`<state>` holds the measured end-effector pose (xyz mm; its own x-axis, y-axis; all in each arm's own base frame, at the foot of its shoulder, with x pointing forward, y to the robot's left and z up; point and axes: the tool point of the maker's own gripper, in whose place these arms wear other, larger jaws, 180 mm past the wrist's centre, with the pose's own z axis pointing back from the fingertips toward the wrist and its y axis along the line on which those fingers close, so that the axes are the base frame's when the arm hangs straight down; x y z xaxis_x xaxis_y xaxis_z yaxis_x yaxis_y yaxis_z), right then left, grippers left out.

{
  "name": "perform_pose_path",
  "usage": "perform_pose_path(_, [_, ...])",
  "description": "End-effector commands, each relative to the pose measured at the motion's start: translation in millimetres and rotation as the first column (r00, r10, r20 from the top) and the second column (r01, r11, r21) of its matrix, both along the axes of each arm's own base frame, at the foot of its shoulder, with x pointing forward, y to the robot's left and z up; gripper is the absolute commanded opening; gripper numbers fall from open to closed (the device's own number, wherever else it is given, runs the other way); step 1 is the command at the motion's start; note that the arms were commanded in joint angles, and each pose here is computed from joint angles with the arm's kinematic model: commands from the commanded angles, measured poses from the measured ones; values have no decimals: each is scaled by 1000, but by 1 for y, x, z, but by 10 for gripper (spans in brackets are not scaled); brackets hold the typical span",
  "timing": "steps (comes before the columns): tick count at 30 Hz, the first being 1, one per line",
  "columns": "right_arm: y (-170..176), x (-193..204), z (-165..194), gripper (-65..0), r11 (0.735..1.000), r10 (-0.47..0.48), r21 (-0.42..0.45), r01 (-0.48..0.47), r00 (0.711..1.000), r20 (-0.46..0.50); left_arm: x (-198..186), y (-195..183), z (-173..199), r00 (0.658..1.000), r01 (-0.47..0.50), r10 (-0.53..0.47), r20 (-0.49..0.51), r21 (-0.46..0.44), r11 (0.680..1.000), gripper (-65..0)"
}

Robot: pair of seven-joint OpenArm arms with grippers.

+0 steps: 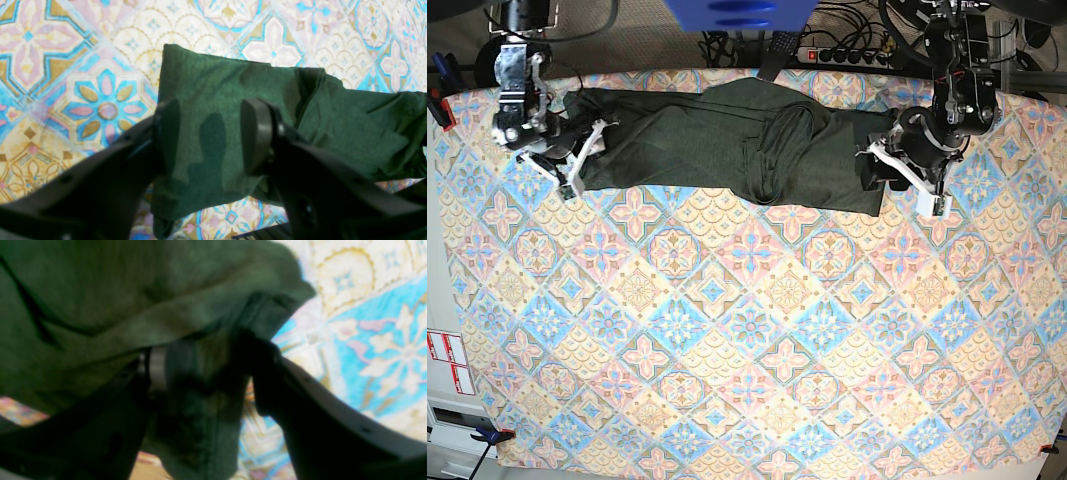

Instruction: Fold the T-shirt properly

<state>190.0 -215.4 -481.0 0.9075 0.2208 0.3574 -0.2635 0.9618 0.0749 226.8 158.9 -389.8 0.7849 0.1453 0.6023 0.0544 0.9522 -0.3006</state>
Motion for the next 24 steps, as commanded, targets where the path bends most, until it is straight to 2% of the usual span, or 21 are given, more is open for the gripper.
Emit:
perform_pose_path(1, [1,-5,-3,-328,1000,-3,16,4,1000,-21,7,-1,9,999,4,-3,41,-10,1000,-349])
perform_pose_path(7, [16,-1,1,-325,991,-40,124,41,999,-7,12,-7,10,999,16,-15,50,-18,1000,-352])
perform_pose_path(10, [19,0,2,-326,988,-51,146,51,999,-5,11,-8,9,999,19,-18,44,-20,1000,-354])
perform_pose_path(15, [16,-1,2,-326,988,-54,143,55,998,-8,11,-8,9,999,19,-18,44,-20,1000,-354])
perform_pose_path(19, [-18,3,9,-323,982,-155,115,152,988,17,15,-8,11,998,19,-18,54,-20,1000,-354])
perform_pose_path(21, [-32,-2,11,-294,978,-189,94,188,982,-6,15,-7,11,998,19,-18,54,-18,1000,-353])
perform_pose_path(24, [-40,-5,14,-202,975,-205,77,206,978,-20,16,-8,11,998,21,-20,55,-19,1000,-353])
